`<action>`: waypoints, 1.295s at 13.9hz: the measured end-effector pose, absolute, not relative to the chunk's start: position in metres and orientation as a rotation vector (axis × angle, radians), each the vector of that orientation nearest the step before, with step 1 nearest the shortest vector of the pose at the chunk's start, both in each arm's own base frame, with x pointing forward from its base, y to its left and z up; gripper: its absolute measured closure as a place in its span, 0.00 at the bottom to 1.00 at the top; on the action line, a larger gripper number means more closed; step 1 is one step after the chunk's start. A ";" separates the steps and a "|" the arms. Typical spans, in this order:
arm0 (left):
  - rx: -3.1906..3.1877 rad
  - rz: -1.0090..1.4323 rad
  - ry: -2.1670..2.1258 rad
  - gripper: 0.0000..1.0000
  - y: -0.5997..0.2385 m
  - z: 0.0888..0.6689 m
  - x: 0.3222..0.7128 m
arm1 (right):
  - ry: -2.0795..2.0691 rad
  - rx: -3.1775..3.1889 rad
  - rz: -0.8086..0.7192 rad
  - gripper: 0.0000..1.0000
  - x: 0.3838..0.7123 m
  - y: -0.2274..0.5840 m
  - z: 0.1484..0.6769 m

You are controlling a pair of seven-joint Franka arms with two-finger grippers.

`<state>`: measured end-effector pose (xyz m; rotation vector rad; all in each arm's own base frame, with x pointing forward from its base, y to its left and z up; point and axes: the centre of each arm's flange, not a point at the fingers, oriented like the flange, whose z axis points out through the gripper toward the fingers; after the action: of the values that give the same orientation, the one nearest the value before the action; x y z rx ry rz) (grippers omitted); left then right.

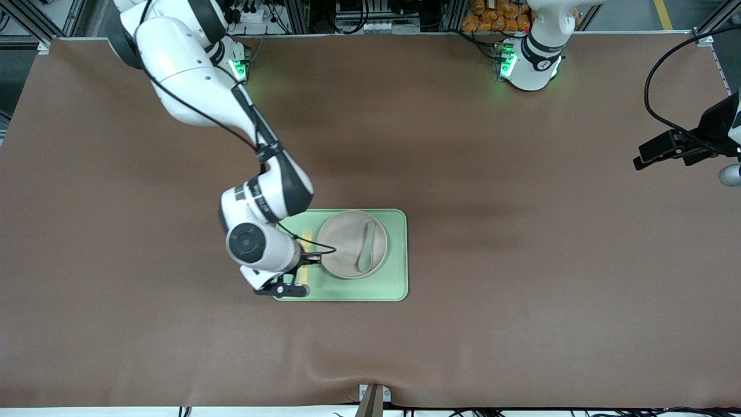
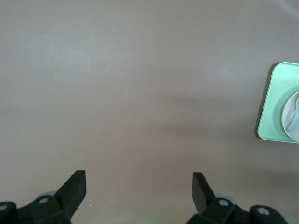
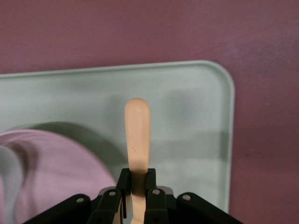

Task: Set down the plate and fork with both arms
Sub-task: 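Place the yellow fork on the tray beside the plate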

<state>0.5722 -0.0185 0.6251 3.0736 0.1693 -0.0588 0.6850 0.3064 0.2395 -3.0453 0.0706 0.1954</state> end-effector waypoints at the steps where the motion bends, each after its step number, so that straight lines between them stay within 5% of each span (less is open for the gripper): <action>1: 3.074 -0.061 0.170 0.00 -0.018 0.625 0.572 | 0.051 -3.045 0.212 0.83 0.688 0.291 0.233; 12: 3.074 -0.064 0.172 0.00 -0.017 0.625 0.572 | -0.013 -3.037 0.170 0.83 0.664 0.297 0.187; 18: 3.074 -0.065 0.172 0.00 -0.018 0.625 0.572 | -0.011 -3.036 0.150 0.26 0.667 0.295 0.197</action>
<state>0.5716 -0.0175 0.6251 3.0739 0.1718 -0.0649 0.6669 0.2952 0.1965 -3.0360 -0.0110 0.1497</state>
